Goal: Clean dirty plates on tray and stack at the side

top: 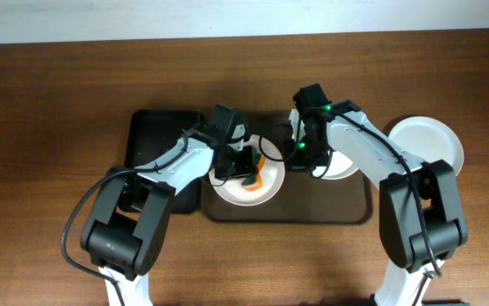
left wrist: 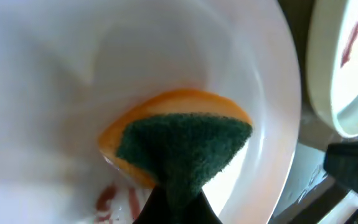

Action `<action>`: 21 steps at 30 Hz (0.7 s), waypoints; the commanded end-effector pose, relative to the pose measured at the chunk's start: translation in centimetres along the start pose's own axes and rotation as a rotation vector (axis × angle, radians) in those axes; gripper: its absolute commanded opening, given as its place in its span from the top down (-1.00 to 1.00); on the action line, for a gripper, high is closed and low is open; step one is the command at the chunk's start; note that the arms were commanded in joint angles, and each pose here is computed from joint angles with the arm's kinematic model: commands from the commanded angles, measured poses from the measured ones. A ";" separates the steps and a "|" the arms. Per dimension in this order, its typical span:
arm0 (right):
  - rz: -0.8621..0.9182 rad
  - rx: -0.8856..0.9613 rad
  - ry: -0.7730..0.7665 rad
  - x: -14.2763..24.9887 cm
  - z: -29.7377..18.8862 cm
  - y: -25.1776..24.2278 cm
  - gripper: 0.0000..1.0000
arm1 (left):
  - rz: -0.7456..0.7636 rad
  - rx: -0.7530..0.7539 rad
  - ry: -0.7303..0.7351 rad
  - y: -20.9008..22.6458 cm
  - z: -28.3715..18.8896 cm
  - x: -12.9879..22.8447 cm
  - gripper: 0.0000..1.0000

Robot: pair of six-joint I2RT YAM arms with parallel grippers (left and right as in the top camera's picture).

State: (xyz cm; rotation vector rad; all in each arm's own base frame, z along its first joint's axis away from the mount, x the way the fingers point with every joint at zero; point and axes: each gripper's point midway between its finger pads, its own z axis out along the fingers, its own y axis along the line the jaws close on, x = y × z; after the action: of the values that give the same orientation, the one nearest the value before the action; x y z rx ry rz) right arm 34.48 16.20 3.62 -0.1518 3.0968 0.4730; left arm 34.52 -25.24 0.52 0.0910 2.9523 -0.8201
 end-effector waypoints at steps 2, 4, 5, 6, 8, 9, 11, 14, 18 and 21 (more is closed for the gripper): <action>-0.020 -0.018 -0.018 -0.2 -0.5 0.6 0.58 | -0.031 -0.159 0.068 2.7 1.3 2.9 1.00; -0.022 -0.018 -0.023 -0.3 -0.5 0.6 0.13 | -0.020 -0.168 0.069 2.5 1.5 3.0 1.00; -0.023 -0.019 -0.026 -0.4 -0.5 0.7 0.06 | -0.015 -0.169 0.069 2.4 1.6 3.1 1.00; -0.024 -0.021 -0.030 -0.5 -0.4 0.7 0.05 | -0.013 -0.173 0.067 2.4 1.6 3.1 1.00; -0.022 -0.020 -0.026 -0.5 -0.2 0.6 0.06 | -0.014 -0.174 0.067 2.4 1.6 3.1 1.00; -0.018 -0.017 -0.014 -0.4 0.3 0.4 0.06 | -0.014 -0.174 0.067 2.4 1.6 3.1 1.00; -0.011 -0.025 0.004 -0.3 0.9 0.4 0.07 | -0.014 -0.174 0.067 2.4 1.6 3.1 1.00; -0.008 -0.067 0.024 0.0 1.4 1.0 0.17 | -0.014 -0.174 0.067 2.4 1.6 3.1 1.00; -0.008 -0.076 0.024 -0.1 1.4 1.2 0.29 | -0.014 -0.174 0.067 2.4 1.6 3.1 1.00; -0.006 -0.075 0.028 0.1 1.6 1.1 0.29 | -0.014 -0.174 0.067 2.4 1.6 3.1 1.00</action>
State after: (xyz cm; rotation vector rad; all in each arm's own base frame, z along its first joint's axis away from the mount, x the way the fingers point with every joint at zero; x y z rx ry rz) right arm 34.79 17.32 3.01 -0.1580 3.0876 0.5660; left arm 33.34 -25.29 0.42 0.1217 2.9885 -0.6999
